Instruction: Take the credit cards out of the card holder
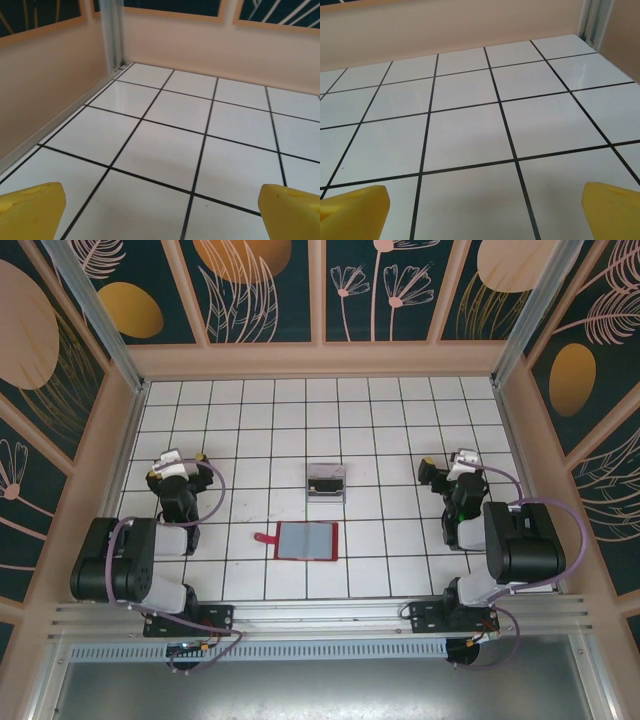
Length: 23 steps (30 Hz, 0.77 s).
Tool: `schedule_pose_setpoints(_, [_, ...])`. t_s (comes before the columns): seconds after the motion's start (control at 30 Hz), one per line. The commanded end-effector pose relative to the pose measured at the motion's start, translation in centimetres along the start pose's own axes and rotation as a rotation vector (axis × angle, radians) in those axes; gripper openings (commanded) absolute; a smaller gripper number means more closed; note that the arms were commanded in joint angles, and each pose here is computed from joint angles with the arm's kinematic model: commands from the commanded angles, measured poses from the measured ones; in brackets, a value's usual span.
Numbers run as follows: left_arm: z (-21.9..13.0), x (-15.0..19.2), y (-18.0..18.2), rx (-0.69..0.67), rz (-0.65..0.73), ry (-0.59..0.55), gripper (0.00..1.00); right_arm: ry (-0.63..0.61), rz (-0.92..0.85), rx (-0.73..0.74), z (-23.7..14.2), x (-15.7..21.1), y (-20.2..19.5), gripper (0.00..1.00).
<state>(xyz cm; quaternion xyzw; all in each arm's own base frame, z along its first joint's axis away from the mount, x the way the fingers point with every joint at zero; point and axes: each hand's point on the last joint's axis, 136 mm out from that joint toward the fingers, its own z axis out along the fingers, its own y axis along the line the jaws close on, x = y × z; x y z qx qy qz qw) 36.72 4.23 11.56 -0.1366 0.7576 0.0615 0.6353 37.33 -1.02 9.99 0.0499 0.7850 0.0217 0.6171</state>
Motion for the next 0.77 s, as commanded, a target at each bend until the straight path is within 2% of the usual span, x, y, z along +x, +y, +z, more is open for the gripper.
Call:
schedule_pose_setpoints(0.0, [-0.33, -2.09, -1.48, 0.096, 0.008, -0.099, 0.99, -0.097, 0.013, -0.011, -0.18, -2.21, 0.18, 0.99])
schedule_pose_setpoints(0.73, [-0.11, -1.96, -2.09, 0.122, 0.028, -0.088, 0.99, -0.093, 0.012, -0.015, -0.12, -2.17, 0.2, 0.99])
